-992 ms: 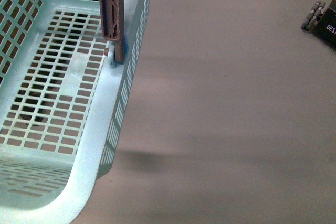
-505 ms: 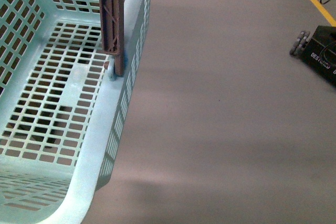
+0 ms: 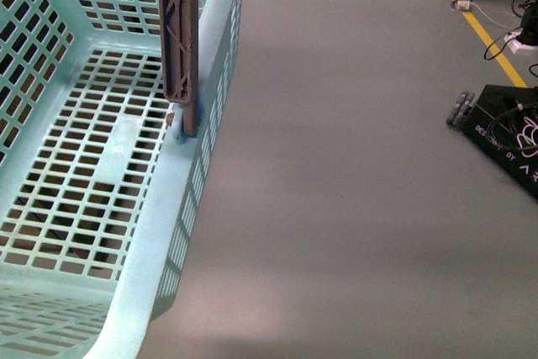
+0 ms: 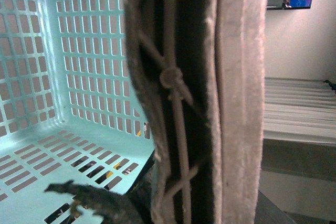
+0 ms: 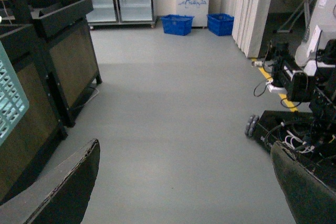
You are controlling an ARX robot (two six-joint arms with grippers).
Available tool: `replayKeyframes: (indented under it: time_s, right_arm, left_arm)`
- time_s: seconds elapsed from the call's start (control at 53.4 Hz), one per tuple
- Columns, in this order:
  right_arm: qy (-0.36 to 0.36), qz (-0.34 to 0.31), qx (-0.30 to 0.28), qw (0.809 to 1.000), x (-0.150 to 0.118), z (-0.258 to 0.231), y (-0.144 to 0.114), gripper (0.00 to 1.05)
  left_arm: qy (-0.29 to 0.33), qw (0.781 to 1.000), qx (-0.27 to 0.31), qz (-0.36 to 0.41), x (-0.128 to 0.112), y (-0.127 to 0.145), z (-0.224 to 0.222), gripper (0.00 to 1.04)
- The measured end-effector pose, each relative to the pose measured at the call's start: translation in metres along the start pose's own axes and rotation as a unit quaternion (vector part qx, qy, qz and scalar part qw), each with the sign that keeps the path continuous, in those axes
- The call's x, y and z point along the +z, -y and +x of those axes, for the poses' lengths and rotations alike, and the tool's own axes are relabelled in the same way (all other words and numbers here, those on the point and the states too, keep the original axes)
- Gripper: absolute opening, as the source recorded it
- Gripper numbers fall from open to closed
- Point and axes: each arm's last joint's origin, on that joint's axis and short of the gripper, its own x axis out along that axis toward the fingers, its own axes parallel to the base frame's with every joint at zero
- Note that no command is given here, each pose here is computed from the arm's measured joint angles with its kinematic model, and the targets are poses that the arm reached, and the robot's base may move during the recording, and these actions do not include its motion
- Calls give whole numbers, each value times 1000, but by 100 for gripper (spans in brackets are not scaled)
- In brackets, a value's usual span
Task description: Pick mango and avocado into basket
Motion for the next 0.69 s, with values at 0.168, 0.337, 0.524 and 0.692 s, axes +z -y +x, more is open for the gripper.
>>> replayKeyframes:
  time_s: [0.168,0.337,0.524,0.692]
  right_arm:
    - [0,0,0,1000,0,0,0,96]
    - [0,0,0,1000,0,0,0,96]
    - [0,0,0,1000,0,0,0,96]
    - [0,0,0,1000,0,0,0,96]
  left_arm:
    - [0,1000,0,0,0,0,0,15]
    - [0,1000,0,0,0,0,0,15]
    - [0,1000,0,0,0,0,0,15]
    - [0,1000,0,0,0,0,0,15]
